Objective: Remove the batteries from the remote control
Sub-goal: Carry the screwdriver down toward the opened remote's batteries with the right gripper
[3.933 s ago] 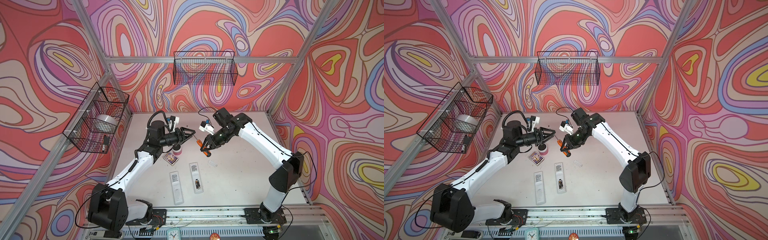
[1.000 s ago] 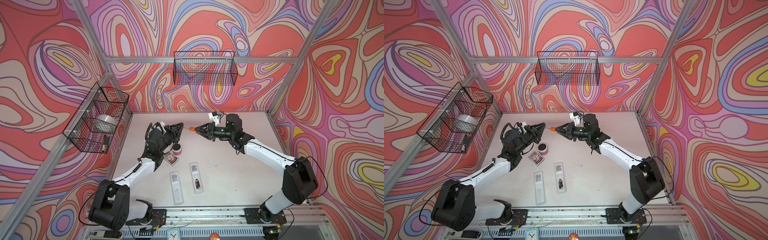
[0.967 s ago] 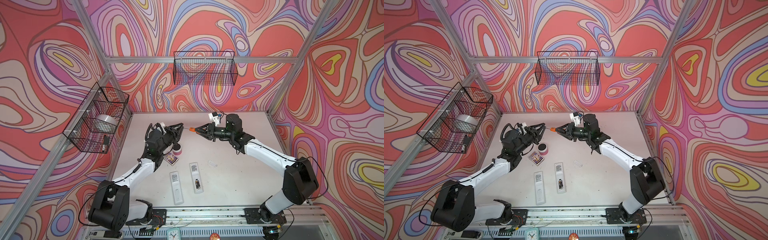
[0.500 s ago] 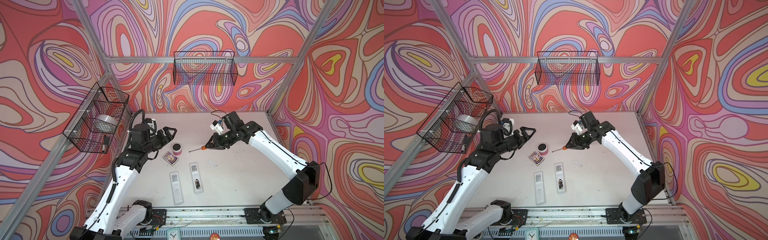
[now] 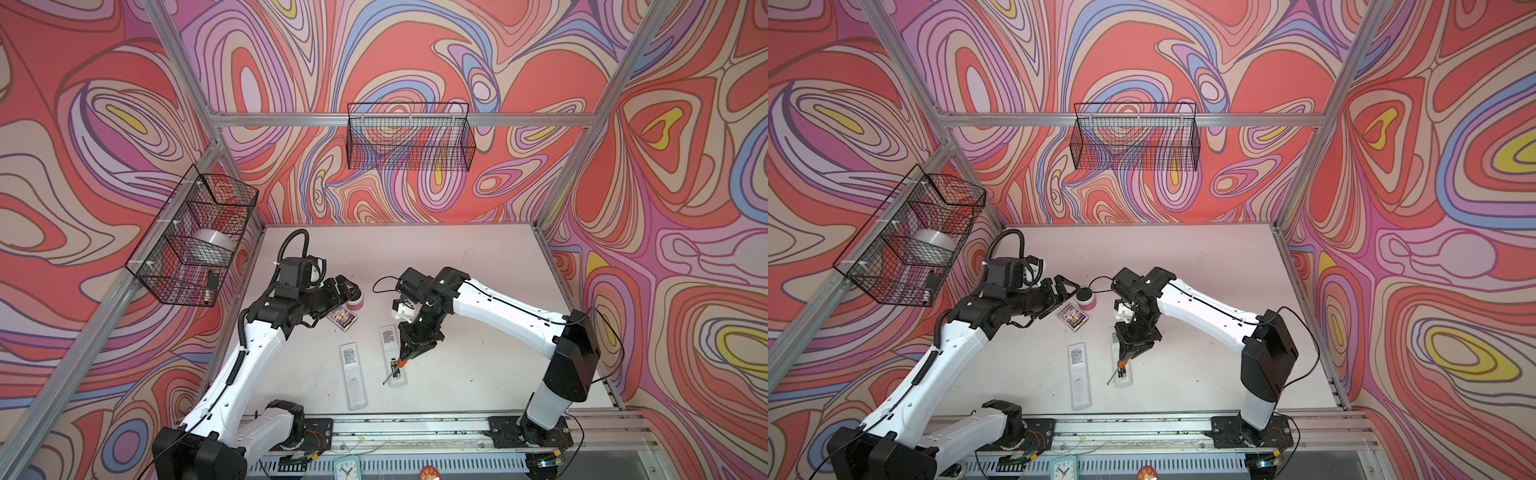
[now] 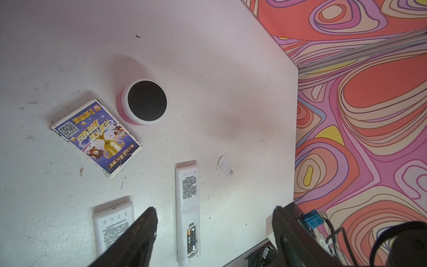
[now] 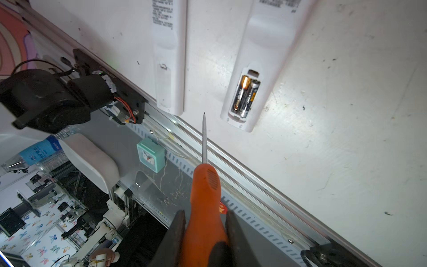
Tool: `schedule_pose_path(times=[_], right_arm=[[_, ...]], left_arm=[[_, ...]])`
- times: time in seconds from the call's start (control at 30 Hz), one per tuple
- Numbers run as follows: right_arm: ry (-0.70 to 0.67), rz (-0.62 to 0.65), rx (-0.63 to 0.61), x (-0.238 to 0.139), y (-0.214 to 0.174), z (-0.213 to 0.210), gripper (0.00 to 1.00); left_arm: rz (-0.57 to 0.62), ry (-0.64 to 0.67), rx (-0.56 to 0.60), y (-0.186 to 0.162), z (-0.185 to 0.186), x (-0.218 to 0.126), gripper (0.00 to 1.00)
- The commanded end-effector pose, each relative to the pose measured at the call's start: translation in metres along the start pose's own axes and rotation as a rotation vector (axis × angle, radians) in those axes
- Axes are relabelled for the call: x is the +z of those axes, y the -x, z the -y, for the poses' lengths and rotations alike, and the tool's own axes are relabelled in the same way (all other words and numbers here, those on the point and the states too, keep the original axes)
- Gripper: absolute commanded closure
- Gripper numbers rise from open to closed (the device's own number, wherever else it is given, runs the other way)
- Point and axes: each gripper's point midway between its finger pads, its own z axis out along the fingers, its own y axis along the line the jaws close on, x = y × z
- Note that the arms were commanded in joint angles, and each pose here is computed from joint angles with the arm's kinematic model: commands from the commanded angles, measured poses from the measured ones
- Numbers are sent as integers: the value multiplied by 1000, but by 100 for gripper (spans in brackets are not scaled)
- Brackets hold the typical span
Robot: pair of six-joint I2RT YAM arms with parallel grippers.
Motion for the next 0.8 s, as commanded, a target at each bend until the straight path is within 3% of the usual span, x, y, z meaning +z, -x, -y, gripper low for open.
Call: schedule_pose_path(times=[0.0, 0.4, 0.53, 0.63, 0.77], right_arm=[[-110, -2, 11, -3, -1, 18, 99], [-260, 28, 6, -7, 20, 36, 99], [-180, 27, -26, -8, 21, 21, 99], [-123, 44, -24, -10, 25, 11, 99], [-28, 72, -16, -20, 26, 2, 99]], left_arm=[[-56, 7, -5, -11, -7, 5, 19], [-108, 5, -32, -24, -16, 15, 19], [-176, -21, -26, -40, -17, 22, 20], [-300, -43, 51, -62, -13, 27, 21], [-423, -22, 305, -87, -9, 20, 20]])
